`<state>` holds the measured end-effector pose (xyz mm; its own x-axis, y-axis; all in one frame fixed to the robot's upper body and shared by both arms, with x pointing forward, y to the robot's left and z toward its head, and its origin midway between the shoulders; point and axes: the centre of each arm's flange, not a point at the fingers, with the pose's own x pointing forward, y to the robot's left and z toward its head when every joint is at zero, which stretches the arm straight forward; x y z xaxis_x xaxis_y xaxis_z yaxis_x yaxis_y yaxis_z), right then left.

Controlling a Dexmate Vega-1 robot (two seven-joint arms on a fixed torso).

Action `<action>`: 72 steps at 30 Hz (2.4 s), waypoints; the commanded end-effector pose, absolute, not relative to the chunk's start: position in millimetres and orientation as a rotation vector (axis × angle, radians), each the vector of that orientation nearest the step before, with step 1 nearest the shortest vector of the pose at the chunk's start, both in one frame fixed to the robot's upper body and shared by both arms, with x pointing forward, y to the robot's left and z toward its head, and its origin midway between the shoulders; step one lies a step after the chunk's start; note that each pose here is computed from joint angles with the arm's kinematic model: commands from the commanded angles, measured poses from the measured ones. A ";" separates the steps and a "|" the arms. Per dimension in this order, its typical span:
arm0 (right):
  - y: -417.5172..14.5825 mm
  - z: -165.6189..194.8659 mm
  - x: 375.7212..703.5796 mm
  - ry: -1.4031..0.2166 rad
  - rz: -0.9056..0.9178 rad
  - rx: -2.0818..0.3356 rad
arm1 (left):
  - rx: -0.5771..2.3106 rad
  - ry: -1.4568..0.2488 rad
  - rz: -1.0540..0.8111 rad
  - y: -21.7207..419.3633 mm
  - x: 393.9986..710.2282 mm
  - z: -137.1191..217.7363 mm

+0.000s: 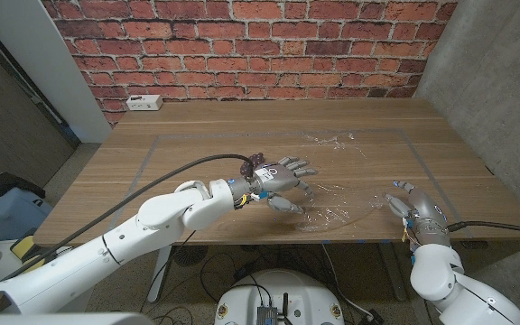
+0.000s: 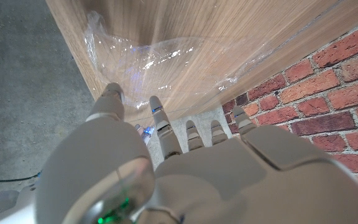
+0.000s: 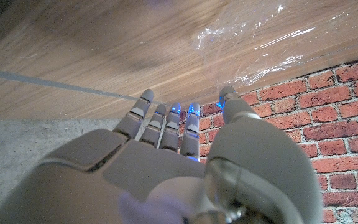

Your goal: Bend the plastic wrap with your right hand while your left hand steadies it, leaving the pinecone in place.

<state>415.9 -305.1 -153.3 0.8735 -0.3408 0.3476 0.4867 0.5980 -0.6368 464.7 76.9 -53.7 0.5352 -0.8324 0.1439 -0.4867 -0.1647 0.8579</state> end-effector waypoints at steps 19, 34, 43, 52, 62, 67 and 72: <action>-288.2 -157.2 411.0 -0.219 -0.450 -0.795 | 2.026 -1.149 -0.385 68.4 456.9 -80.5; -286.1 -158.4 401.2 -0.228 -0.476 -0.789 | 2.042 -1.149 -0.409 66.5 453.4 -90.9; -283.5 -155.6 405.0 -0.221 -0.463 -0.799 | 2.094 -1.117 -0.438 67.1 454.4 -91.9; -281.8 -161.1 402.7 -0.221 -0.457 -0.766 | 2.099 -1.161 -0.417 70.8 455.5 -95.5; -276.2 -159.6 397.0 -0.244 -0.469 -0.749 | 2.028 -1.217 -0.411 71.8 461.8 -98.6; -274.2 -155.3 398.2 -0.249 -0.464 -0.759 | 2.056 -1.141 -0.481 71.0 469.4 -96.9; -273.8 -153.2 400.1 -0.247 -0.455 -0.770 | 2.081 -1.115 -0.500 70.1 475.2 -99.8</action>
